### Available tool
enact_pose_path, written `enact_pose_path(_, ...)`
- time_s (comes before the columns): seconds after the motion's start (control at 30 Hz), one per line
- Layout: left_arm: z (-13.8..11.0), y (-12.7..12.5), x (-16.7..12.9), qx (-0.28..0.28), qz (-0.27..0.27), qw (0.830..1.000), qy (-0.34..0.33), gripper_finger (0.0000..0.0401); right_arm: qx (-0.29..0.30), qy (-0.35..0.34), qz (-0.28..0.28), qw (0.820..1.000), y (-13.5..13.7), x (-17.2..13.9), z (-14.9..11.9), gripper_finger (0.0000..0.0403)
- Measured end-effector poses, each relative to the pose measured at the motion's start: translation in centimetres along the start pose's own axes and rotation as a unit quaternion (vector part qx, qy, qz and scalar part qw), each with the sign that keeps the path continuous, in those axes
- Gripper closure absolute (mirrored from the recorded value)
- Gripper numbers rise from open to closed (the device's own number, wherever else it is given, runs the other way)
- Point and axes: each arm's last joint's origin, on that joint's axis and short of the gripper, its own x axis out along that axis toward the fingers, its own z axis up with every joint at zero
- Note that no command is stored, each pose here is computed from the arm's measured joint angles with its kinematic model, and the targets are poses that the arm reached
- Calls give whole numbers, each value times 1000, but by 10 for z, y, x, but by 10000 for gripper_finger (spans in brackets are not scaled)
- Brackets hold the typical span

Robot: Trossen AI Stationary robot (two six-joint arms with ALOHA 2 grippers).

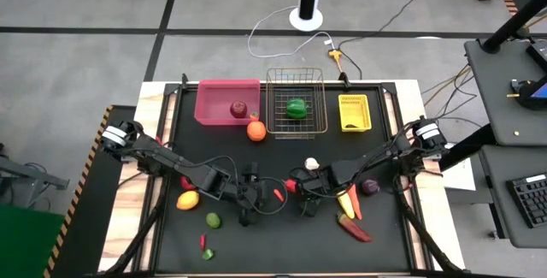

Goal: Sort produce into baskets
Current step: Put the large red chili pepper into the gold mesh basket

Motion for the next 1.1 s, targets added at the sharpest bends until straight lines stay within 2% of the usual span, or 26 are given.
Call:
enact_pose_path(0.3, 4, -1, -4, -7, -2, 1000, -1, 205, -7, -9, 10, 1000, 0, -10, 1, 323)
enact_pose_path(0.6, 21, -4, -42, -8, -14, 1000, -27, 205, -30, -66, 70, 995, 3, -61, 13, 323)
enact_pose_path(0.87, 28, -1, -75, -37, 16, 996, -75, 205, -58, -163, 90, 981, -7, -118, 56, 326)
enact_pose_path(1.1, 31, 3, -95, -48, 35, 993, -106, 205, -114, -201, 39, 972, -34, -151, 102, 326)
